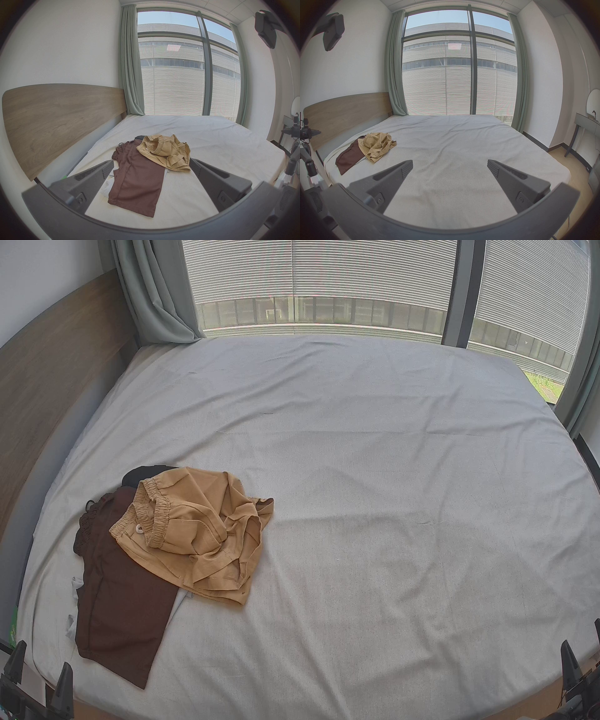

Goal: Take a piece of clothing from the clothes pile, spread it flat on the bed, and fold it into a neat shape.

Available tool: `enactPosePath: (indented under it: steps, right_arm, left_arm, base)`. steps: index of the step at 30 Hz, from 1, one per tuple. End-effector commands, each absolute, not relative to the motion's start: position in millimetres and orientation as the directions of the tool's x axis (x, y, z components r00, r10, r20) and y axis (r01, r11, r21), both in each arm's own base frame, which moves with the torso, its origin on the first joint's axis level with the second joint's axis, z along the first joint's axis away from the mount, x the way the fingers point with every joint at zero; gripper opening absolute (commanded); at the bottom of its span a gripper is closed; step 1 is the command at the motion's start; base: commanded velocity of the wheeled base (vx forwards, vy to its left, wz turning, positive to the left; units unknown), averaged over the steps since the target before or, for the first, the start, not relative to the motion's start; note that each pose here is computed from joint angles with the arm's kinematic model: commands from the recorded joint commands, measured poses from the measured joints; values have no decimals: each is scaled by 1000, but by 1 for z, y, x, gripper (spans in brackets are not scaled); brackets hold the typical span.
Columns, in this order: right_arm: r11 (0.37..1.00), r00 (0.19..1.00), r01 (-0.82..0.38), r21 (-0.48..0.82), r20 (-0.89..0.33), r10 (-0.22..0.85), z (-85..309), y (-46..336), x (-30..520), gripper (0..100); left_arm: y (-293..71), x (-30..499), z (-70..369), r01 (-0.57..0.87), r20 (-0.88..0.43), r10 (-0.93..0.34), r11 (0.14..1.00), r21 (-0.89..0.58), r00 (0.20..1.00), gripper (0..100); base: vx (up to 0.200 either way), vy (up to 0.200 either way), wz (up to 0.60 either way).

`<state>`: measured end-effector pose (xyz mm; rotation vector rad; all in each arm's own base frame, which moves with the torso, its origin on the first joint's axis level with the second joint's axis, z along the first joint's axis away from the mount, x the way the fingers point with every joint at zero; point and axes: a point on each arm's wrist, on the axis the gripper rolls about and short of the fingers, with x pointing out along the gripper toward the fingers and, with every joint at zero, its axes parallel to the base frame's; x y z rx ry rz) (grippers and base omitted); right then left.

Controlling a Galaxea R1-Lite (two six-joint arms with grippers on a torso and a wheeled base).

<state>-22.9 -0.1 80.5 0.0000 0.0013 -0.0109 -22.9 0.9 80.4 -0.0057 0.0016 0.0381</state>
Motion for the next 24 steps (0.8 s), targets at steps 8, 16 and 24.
enactPosePath:
  steps: [8, 16, 24]
  right_arm:
    - [1000, 1000, 11, -2, -3, -11, 75, 0, -23, 100]
    - [1000, 1000, 9, -3, -3, -9, 75, 0, -23, 100]
    - [1000, 1000, 11, -2, -3, -11, 75, 0, -23, 100]
  left_arm:
    - [1, -23, 75, -43, -3, 43, 999, -9, 999, 100]
    - [1, -23, 75, -43, -3, 43, 999, -9, 999, 100]
    - [1, -23, 75, -43, -3, 43, 999, -9, 999, 100]
  base:
    - [0, 0, 0]
    - [0, 0, 0]
    - [0, 0, 0]
